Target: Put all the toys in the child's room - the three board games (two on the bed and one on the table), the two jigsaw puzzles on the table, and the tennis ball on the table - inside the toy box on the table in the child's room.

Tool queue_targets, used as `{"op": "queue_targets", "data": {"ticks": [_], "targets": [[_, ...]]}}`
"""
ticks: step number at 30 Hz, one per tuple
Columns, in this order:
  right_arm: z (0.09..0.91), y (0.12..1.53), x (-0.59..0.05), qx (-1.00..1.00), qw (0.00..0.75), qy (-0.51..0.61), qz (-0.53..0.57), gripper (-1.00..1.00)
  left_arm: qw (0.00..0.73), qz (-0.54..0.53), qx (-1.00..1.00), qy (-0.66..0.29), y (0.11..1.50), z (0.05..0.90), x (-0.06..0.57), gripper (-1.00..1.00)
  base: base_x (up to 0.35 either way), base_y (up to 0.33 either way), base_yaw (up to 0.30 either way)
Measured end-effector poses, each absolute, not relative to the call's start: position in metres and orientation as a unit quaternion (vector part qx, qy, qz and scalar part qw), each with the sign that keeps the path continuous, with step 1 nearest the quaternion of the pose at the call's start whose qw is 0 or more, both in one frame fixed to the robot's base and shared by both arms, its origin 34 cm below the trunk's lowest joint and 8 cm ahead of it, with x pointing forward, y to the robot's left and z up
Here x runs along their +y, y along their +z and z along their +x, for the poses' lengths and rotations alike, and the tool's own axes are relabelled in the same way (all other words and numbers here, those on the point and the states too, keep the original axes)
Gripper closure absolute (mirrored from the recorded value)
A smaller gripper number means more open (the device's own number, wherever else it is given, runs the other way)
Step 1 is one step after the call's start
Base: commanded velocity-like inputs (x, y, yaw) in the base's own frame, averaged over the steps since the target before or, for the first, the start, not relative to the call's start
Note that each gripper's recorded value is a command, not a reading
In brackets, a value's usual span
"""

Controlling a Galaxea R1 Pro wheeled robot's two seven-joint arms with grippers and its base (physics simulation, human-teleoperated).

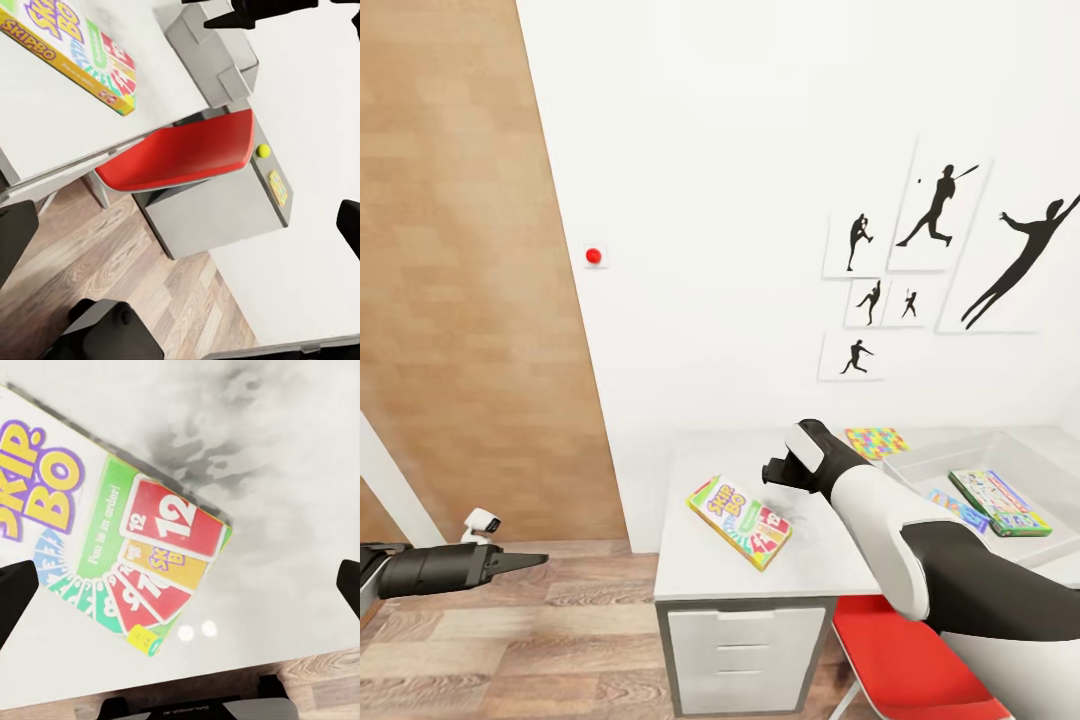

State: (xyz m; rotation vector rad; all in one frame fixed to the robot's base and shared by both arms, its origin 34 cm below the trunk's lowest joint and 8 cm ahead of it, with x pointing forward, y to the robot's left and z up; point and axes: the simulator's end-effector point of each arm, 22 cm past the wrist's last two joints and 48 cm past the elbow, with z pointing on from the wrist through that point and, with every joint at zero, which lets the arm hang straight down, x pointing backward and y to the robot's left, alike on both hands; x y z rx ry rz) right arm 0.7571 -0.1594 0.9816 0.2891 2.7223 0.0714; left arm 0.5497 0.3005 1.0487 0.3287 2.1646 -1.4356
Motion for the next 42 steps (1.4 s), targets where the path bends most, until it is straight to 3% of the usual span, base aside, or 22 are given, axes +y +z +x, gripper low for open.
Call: {"op": "queue_targets", "data": {"ticks": [42], "targets": [[0.757, 0.977, -0.174, 0.973, 0.201, 0.022, 0.115, -1.0, 0.26, 0.121, 0.802, -0.524, 1.046, 0.551, 0.301, -1.0, 0.028, 0.043, 0.0]]}}
